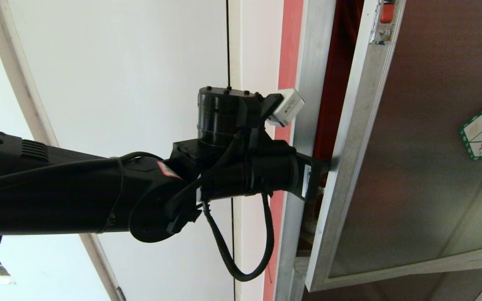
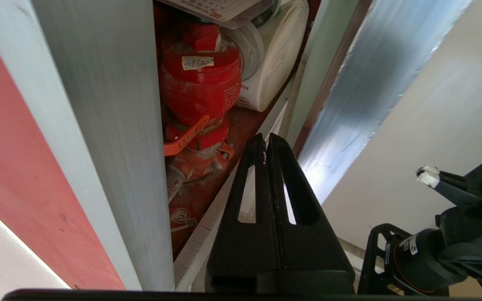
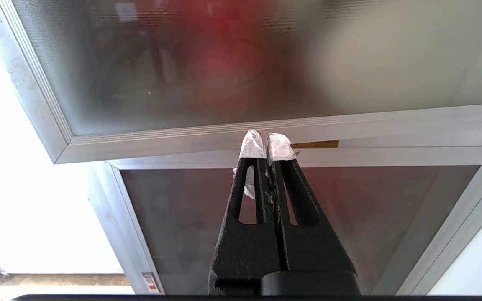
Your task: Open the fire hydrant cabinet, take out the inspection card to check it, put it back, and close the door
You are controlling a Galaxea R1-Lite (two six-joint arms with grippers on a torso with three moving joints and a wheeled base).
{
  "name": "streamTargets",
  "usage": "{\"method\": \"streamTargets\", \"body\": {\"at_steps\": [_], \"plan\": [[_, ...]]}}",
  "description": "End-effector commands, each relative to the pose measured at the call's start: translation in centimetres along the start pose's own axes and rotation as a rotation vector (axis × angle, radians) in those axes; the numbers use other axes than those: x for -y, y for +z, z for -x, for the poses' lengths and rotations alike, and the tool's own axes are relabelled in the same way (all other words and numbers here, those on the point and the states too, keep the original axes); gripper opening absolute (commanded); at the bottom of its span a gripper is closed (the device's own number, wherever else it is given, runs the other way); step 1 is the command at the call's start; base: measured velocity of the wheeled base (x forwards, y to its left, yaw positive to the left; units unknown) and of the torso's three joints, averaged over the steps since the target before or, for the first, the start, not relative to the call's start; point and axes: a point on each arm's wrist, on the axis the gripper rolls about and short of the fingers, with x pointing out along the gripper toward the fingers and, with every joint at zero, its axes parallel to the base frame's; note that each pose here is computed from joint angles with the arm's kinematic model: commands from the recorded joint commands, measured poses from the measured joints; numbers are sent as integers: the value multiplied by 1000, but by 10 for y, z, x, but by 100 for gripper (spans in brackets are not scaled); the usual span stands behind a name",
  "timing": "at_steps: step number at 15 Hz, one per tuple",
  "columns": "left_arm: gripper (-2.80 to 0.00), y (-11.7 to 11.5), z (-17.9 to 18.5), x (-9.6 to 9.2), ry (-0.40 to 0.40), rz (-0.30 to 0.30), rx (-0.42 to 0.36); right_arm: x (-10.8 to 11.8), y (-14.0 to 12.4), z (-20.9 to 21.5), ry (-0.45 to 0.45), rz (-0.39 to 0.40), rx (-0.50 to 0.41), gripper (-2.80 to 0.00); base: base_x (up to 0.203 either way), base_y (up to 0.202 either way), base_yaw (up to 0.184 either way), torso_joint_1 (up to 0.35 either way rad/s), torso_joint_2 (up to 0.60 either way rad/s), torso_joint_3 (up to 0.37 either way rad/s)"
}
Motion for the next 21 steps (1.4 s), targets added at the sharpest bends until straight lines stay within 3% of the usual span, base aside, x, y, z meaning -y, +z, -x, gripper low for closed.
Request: {"method": "streamTargets", "body": {"at_steps": [1, 5, 16, 21], "plan": [[-280, -3, -4, 8, -22, -1, -6, 0, 0, 0, 0, 0, -1, -280, 0, 0, 0, 0, 0, 0], [-280, -4, 1, 29, -71, -5, -17, 0, 0, 0, 0, 0, -1, -280, 0, 0, 0, 0, 0, 0], [-280, -20, 10, 114, -295, -23, -74, 0, 0, 0, 1, 0, -1, -280, 0, 0, 0, 0, 0, 0], [-280, -31, 4, 135, -357, -34, -104, 0, 0, 0, 0, 0, -1, -280, 0, 0, 0, 0, 0, 0]]}}
